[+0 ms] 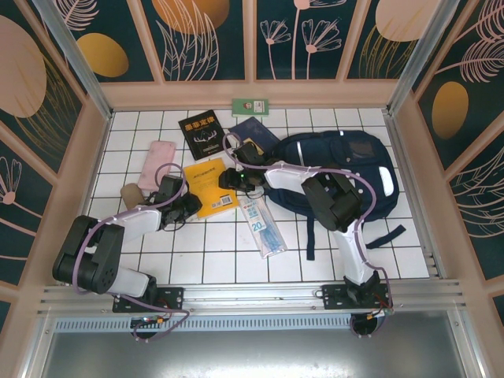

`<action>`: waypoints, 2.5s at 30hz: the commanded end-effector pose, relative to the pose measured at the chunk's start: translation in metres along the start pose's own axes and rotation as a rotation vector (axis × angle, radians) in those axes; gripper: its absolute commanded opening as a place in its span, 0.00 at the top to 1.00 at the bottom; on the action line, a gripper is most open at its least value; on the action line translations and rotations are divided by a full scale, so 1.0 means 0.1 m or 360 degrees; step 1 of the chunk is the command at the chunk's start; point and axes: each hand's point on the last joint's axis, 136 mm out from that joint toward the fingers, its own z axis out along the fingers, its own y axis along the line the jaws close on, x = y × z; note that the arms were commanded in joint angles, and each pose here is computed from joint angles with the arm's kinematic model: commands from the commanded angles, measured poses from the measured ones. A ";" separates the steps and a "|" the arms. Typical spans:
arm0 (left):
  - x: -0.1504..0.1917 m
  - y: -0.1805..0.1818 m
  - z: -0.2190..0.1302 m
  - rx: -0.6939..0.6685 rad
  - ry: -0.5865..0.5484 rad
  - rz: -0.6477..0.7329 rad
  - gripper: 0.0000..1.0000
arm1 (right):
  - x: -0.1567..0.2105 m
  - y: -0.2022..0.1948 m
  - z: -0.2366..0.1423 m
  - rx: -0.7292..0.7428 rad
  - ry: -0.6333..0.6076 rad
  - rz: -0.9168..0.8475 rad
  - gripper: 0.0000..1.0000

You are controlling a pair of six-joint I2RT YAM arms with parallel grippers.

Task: Pack the student bag
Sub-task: Pick up the book from the center of the table.

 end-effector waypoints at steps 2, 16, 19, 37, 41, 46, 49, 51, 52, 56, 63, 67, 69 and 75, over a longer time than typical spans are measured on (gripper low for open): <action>0.26 0.22 0.07 -0.0091 0.0136 -0.0009 0.78 | 0.42 0.89 -0.19 -0.0623 0.0248 -0.0095 0.50; 0.24 0.21 0.02 -0.0086 0.0120 0.0011 0.78 | 0.41 0.46 -0.12 -0.0316 0.0213 -0.0127 0.49; 0.26 0.21 0.04 -0.0081 0.0132 0.0013 0.78 | 0.45 0.26 0.00 -0.0199 0.0223 -0.0106 0.49; 0.23 0.06 0.02 0.0022 0.0137 0.0016 0.78 | 0.68 0.94 -0.21 -0.0816 0.0399 -0.0104 0.53; 0.16 -0.03 -0.06 0.0063 0.0095 0.0028 0.78 | 0.50 1.19 -0.54 -0.1022 0.0324 -0.0138 0.55; 0.15 -0.06 -0.09 0.0075 0.0087 0.0030 0.78 | 0.44 1.22 -0.66 -0.1079 0.0300 -0.0133 0.56; 0.16 -0.05 -0.08 0.0081 0.0091 0.0022 0.78 | 0.50 1.15 -0.59 -0.1056 0.0332 -0.0127 0.57; 0.17 -0.05 -0.07 0.0085 0.0094 0.0020 0.78 | 0.52 1.15 -0.57 -0.1074 0.0346 -0.0105 0.58; 0.17 -0.05 -0.07 0.0087 0.0096 0.0021 0.78 | 0.51 1.10 -0.51 -0.1026 0.0347 -0.0088 0.58; 0.16 -0.07 -0.09 0.0088 0.0090 0.0026 0.78 | 0.50 0.87 -0.30 -0.0776 0.0337 -0.0076 0.60; 0.06 -0.13 -0.18 0.0089 0.0041 0.0034 0.70 | 0.29 0.75 -0.45 -0.0685 0.0202 -0.0069 0.99; -0.13 -0.35 -0.37 0.0208 -0.0032 -0.0007 0.44 | 0.11 0.76 -0.67 -0.0700 0.0100 -0.0071 1.00; -0.23 -0.51 -0.47 0.0326 -0.0064 -0.0044 0.34 | 0.01 0.77 -0.81 -0.0733 0.0049 -0.0058 1.00; -0.47 -1.04 -0.76 0.0756 -0.0109 -0.0141 0.13 | -0.28 0.88 -1.34 -0.0952 -0.0080 -0.0040 1.00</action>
